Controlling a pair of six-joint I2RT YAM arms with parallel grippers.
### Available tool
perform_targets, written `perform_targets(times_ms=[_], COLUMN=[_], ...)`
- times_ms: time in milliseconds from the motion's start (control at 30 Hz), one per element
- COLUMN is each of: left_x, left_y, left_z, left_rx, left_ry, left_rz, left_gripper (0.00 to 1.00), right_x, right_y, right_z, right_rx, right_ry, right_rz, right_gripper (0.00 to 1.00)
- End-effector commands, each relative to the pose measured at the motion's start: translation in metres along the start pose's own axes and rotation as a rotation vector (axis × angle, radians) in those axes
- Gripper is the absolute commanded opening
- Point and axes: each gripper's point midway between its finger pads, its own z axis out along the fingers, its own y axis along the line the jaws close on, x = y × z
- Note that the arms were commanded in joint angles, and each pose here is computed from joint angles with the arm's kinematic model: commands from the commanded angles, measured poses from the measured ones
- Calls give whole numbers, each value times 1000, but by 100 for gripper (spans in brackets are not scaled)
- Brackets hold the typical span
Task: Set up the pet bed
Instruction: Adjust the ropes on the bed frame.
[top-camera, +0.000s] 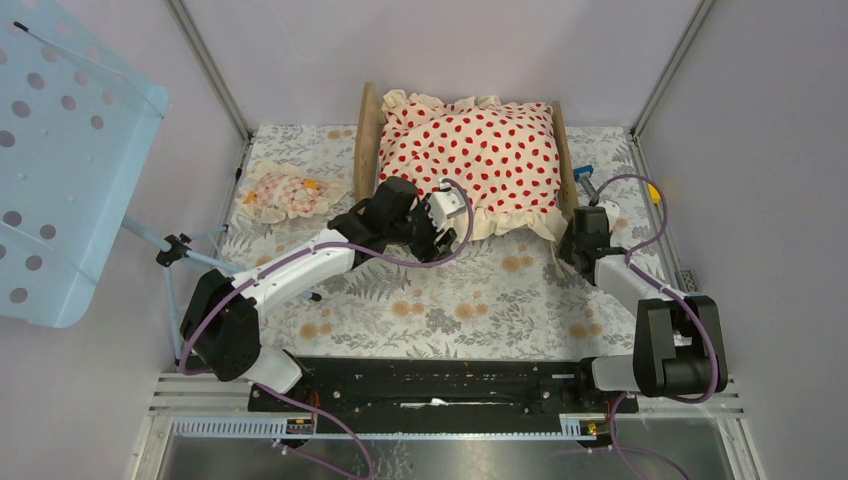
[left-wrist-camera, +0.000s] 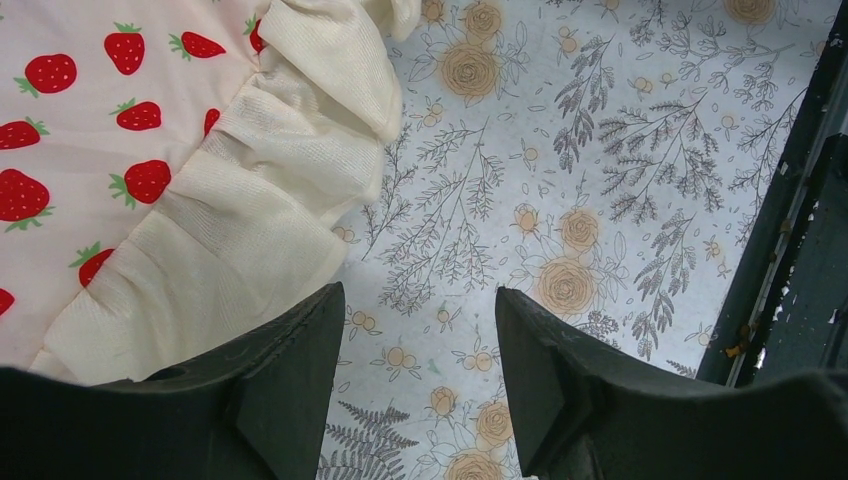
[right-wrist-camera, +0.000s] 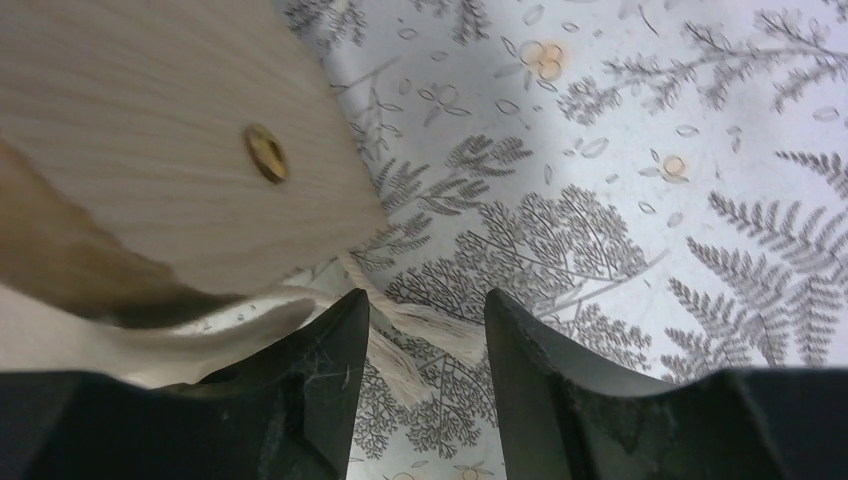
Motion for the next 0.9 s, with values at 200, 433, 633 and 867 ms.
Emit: perform_targets(times_ms=[200, 433, 633, 867], left_x=[-13, -12, -13, -12], left_y=[4, 3, 3, 1], left_z=[-9, -9, -9, -9], left_rx=[-15, -10, -6, 3], left_ry=[-43, -43, -45, -43], left_rz=[33, 32, 32, 30], left_gripper=[61, 61, 61, 60], right_x=[-13, 7, 11, 15], right_y=[29, 31, 20, 10], right_z=[20, 18, 12, -9], right_rx=[-115, -135, -78, -94], right_ry=[92, 116, 119, 45], right_rz=[-55, 62, 109, 153], right_gripper=[51, 67, 70, 71])
